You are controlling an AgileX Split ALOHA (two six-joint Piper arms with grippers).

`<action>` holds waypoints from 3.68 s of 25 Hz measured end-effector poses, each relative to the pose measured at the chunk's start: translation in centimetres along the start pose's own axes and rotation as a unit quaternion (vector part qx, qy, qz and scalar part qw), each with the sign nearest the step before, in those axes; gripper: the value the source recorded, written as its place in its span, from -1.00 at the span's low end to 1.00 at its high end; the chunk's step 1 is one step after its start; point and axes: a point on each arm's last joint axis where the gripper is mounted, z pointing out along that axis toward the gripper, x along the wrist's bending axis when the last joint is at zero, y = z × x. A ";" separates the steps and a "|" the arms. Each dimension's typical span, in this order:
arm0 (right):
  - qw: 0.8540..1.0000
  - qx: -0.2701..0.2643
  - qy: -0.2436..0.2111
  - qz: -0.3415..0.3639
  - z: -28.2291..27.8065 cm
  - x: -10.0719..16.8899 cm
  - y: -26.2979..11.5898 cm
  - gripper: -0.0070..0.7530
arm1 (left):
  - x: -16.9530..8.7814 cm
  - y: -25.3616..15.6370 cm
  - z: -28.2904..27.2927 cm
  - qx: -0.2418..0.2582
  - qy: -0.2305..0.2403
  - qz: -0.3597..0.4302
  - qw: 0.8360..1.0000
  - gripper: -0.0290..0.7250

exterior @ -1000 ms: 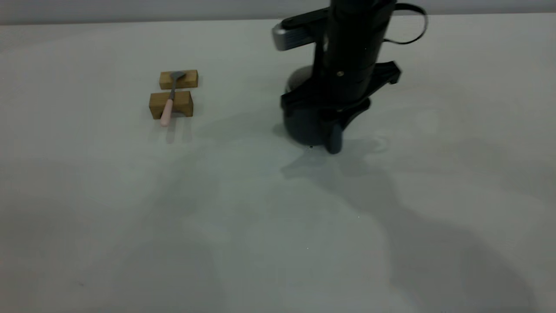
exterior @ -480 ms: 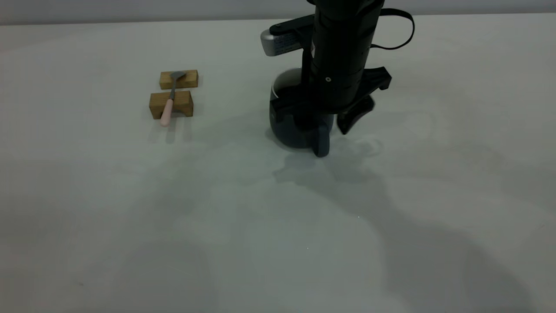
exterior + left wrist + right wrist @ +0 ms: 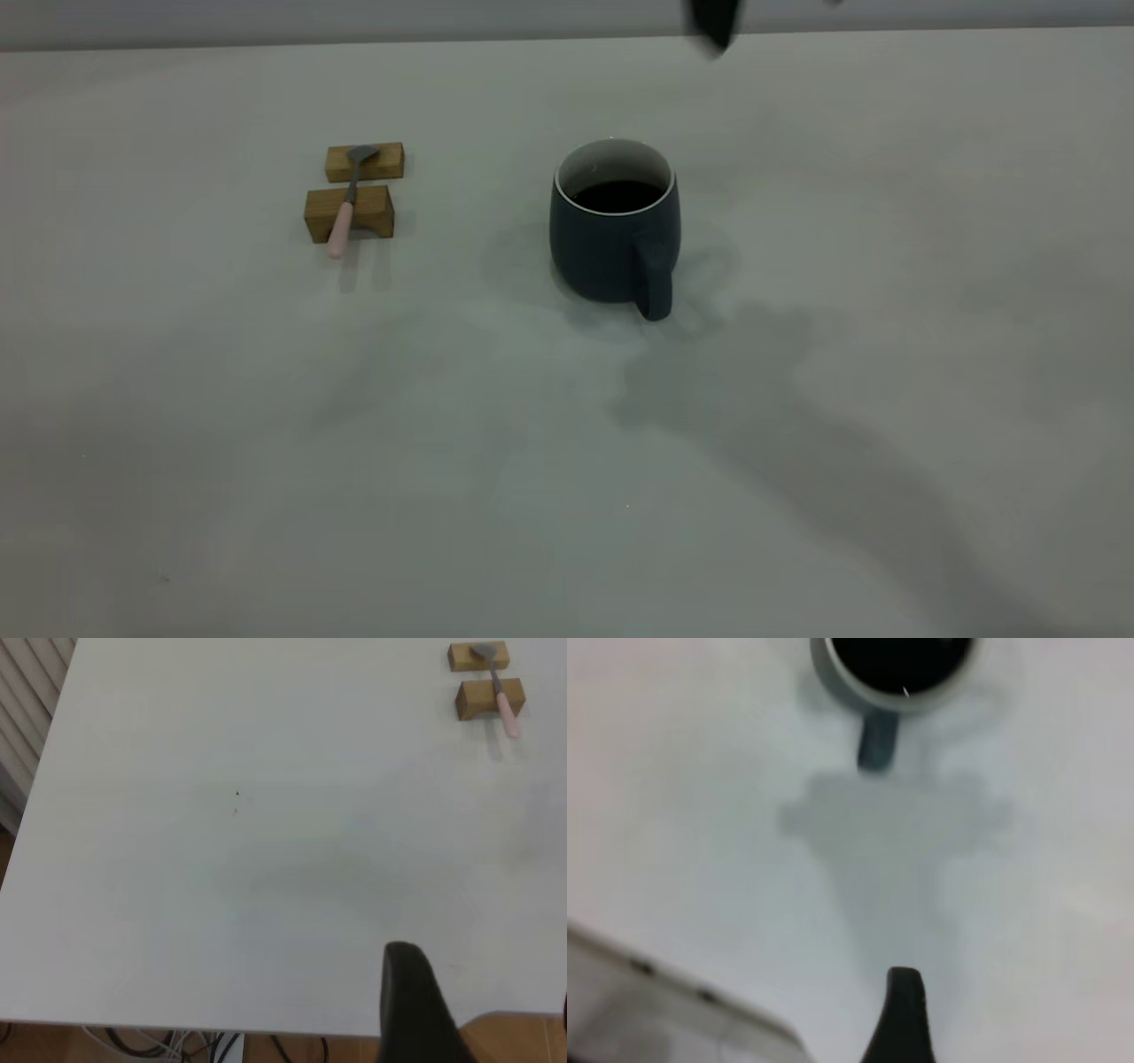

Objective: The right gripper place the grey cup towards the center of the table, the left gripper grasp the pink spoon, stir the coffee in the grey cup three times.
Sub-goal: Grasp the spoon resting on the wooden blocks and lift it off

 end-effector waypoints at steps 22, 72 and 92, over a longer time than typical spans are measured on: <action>0.988 -0.138 0.012 -0.068 -11.7 -1.9 -22.5 0.80 | 0.0 0.0 0.0 0.000 0.000 0.000 1.000 0.34; 0.904 -0.350 -0.131 0.208 -9.1 -1.3 -35.8 0.06 | 0.0 0.0 0.0 0.000 0.000 0.000 1.000 0.34; 0.904 -0.349 -0.130 0.208 -9.0 -1.3 -35.8 -0.36 | -1.8 13.3 10.9 0.135 0.004 -0.066 0.989 0.80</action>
